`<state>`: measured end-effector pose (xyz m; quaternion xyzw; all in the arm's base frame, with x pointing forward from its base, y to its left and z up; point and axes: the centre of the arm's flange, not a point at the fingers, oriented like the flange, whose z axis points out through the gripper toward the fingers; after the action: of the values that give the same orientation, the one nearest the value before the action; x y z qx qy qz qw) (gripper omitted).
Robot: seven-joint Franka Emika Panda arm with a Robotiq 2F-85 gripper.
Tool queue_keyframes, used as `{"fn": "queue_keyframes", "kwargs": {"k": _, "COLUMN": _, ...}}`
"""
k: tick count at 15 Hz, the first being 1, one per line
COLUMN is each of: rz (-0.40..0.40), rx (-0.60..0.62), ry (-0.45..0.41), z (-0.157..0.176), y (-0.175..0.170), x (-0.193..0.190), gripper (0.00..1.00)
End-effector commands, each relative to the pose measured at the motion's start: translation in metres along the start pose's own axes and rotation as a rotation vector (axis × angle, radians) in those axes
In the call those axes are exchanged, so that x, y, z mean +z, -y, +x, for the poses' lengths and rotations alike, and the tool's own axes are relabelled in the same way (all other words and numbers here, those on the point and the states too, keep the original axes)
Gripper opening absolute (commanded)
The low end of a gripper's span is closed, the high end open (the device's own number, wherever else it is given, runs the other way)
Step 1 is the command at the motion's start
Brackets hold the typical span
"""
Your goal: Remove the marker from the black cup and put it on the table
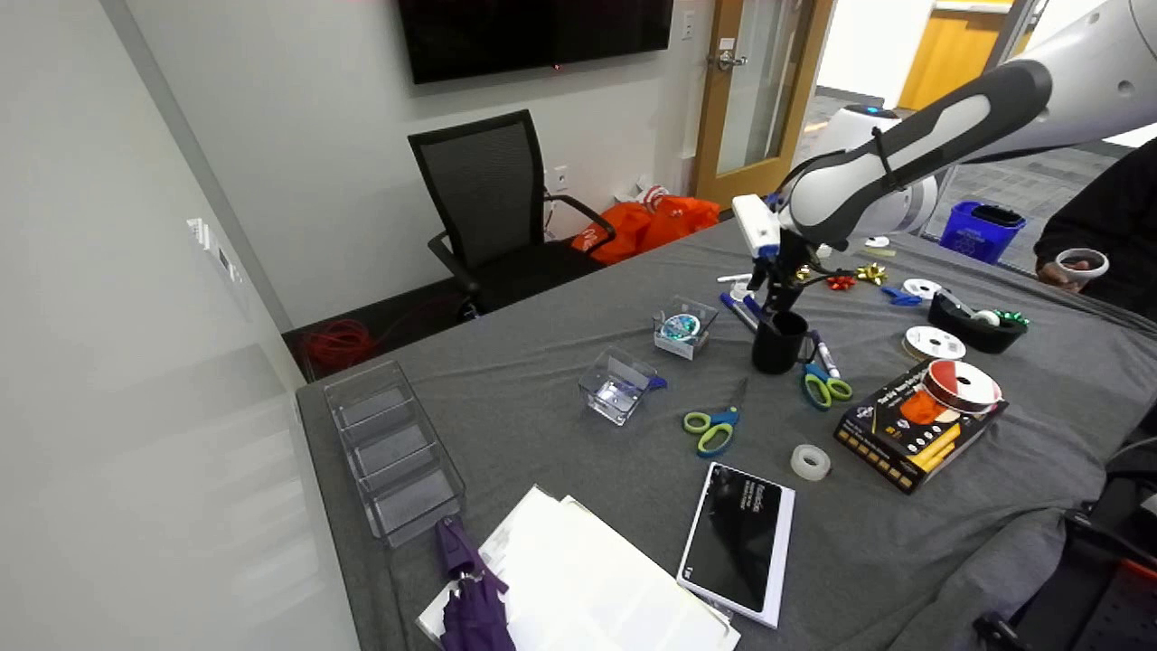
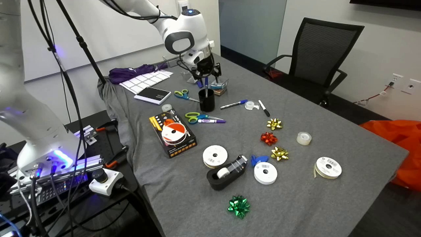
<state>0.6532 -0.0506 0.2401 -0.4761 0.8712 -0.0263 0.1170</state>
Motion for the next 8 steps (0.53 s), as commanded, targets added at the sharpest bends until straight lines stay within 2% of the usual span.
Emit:
{"fn": "queue_keyframes", "kwargs": {"k": 1, "rz": 0.027, "rx": 0.005, "ry": -0.002, "z": 0.0002, "y": 0.0028, "x": 0.0141, "gripper": 0.53}}
{"fn": "queue_keyframes", "kwargs": {"k": 8, "rz": 0.040, "rx": -0.006, "ry": 0.013, "z": 0.0033, "y": -0.0018, "x": 0.0174, "gripper": 0.03}}
